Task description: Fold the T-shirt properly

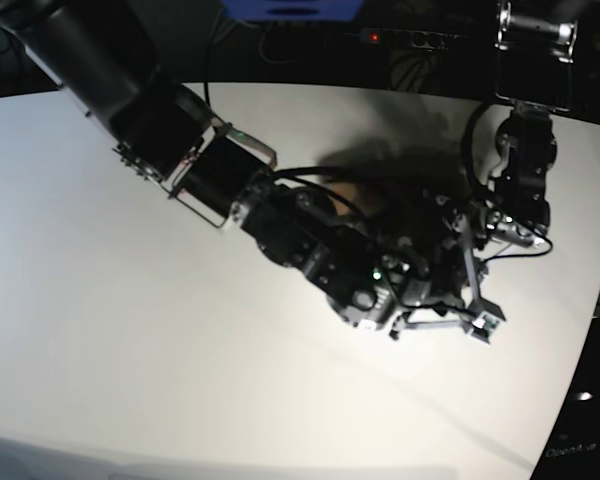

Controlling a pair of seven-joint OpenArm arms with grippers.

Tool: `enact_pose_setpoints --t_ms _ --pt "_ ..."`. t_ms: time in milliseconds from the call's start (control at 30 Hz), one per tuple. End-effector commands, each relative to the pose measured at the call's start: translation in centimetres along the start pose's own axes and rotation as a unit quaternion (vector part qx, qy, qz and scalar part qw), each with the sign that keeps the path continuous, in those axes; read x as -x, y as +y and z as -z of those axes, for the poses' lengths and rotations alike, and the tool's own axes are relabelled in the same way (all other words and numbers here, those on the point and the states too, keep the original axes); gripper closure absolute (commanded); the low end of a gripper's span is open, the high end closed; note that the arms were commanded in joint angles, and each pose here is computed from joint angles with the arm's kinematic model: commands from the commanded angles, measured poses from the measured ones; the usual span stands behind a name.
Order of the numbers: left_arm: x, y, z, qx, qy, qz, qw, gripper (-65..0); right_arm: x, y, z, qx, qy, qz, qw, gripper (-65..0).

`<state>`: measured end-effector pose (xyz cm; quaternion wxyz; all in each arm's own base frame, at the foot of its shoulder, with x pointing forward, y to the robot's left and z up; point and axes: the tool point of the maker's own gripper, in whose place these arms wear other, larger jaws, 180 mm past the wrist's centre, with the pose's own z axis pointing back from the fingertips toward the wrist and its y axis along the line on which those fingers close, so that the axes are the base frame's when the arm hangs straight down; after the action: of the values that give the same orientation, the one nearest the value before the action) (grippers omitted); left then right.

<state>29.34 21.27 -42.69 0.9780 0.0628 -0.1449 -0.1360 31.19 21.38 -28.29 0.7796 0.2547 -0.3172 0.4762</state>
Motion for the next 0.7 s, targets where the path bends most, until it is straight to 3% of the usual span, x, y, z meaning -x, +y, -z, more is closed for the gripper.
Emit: enact_pose_setpoints --t_ms 0,167,533,600,667 --pt "-1.4 1.2 -0.9 -0.014 -0.023 -0.002 1.000 -2.3 -2.9 0.6 -0.7 -0.007 -0.040 -0.019 0.9990 -0.4" --pt "-0.3 2.3 -0.8 -0.025 -0.015 -0.001 1.000 -2.3 -3.2 1.0 -0.6 -0.020 -0.054 -0.036 0.9977 -0.4" --pt "-0.4 2.4 -0.8 -0.026 -0.017 -0.002 1.000 -2.3 -2.9 1.3 0.2 -0.027 -0.077 -0.017 0.9965 -1.2" --pt "-0.5 2.4 -0.9 -0.026 -0.018 -0.002 0.999 -2.3 -2.9 1.3 0.2 -0.027 -0.078 -0.017 0.9965 -3.9" --pt "-0.5 2.4 -0.9 -0.027 -0.018 -0.003 0.999 -2.3 -2.9 1.3 0.2 -0.027 -0.078 -0.017 0.9965 -11.0"
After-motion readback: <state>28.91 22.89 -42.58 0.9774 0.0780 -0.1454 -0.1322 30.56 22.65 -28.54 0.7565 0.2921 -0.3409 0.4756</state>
